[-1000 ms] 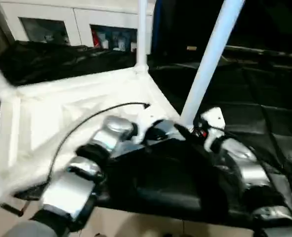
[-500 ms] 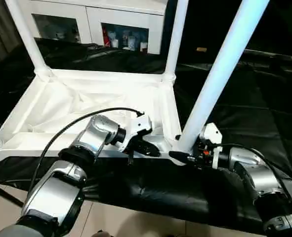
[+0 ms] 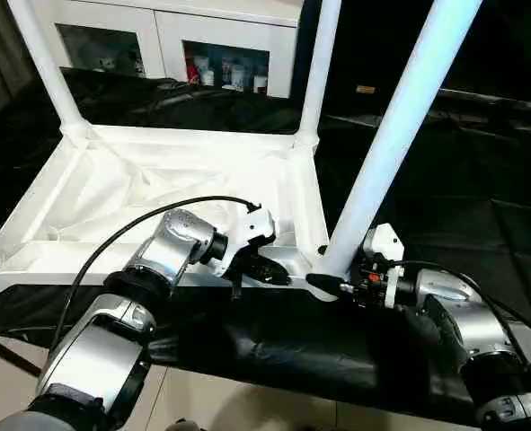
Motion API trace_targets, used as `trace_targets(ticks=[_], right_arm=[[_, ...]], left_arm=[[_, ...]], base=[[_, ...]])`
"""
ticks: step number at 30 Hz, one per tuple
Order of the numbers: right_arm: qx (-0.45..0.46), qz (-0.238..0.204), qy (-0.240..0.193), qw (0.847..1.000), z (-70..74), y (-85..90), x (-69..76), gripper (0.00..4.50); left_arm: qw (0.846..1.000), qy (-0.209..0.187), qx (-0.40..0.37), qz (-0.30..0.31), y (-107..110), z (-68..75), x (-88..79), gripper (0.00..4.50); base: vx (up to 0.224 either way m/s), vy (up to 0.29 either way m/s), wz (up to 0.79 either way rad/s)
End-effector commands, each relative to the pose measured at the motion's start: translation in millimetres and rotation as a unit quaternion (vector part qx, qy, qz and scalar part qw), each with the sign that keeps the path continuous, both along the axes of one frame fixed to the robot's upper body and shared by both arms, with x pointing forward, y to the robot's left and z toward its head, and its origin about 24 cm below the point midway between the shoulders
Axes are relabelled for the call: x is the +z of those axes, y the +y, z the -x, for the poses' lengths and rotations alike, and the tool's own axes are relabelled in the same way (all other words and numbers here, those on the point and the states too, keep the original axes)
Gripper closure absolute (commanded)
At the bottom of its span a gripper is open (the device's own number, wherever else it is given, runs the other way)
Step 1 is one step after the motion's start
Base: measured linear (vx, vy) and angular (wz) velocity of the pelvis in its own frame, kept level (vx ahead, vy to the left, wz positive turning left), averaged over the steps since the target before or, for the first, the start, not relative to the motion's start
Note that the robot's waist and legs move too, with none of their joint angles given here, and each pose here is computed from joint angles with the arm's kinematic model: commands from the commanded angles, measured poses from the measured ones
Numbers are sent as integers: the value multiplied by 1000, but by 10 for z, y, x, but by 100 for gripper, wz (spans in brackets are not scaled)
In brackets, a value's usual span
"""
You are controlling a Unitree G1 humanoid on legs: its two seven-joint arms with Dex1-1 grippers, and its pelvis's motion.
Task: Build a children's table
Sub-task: Rotate leg to tighten
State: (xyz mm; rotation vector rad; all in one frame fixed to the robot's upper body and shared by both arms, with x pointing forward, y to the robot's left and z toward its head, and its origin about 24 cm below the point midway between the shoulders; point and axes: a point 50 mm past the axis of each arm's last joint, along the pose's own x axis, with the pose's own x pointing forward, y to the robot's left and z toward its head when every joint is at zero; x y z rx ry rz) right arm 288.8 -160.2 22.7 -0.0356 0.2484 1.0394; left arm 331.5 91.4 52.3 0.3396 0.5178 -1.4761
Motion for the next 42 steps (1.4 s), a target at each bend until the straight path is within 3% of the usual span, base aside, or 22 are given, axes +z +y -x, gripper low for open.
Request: trace_targets(ticks=[1, 5, 6, 7, 9, 12, 14, 17, 20, 22, 27, 31, 33, 38, 42], right_arm=[[-38, -2, 24, 999, 19, 52, -126, 179], [-220, -5, 21, 975, -151, 79, -235, 180], [-234, -5, 24, 972, -165, 80, -244, 180], [-285, -3, 34, 958, -217, 96, -279, 180], [-311, 0, 36, 950, -258, 176, -289, 180], [-307, 24, 20, 951, -292, 368, -276, 180], [-290, 53, -12, 956, -324, 516, -244, 180], [-293, 29, -10, 956, -347, 553, -214, 110], [-295, 17, -17, 955, -373, 523, -172, 100], [-284, 14, -29, 958, -379, 473, -142, 68], [-207, 1, -47, 977, -328, 270, -50, 68], [-105, 1, -47, 993, -193, 129, -15, 68], [-83, -3, -43, 996, -162, 102, -1, 68], [36, 21, -28, 999, 3, -37, 40, 68], [57, 27, -16, 998, 40, -53, 19, 68]], left_arm=[[998, -25, 57, 0, -77, -66, -20, 450], [986, -63, 156, 8, -322, -172, -30, 450], [984, -65, 163, 9, -344, -178, -30, 450], [979, -73, 188, 11, -437, -194, -32, 450], [974, -83, 212, 12, -534, -204, -33, 450], [970, -98, 224, 7, -646, -195, -44, 450], [968, -110, 224, 3, -717, -187, -49, 450], [969, -110, 223, 8, -734, -192, -34, 450], [971, -106, 212, 13, -705, -197, -21, 450], [977, -94, 191, 23, -676, -185, -13, 450], [987, -75, 142, 24, -498, -166, -23, 450], [994, -51, 90, 21, -325, -120, -40, 450], [996, -45, 73, 22, -291, -101, -38, 450], [998, 33, -44, 12, -6, 56, -39, 450], [997, 49, -57, 9, 47, 86, -41, 450]], base=[[0, 0, 0], [0, 0, 0], [0, 0, 0], [0, 0, 0], [0, 0, 0], [0, 0, 0], [0, 0, 0], [0, 0, 0], [0, 0, 0], [0, 0, 0], [0, 0, 0], [0, 0, 0], [0, 0, 0], [0, 0, 0], [0, 0, 0]])
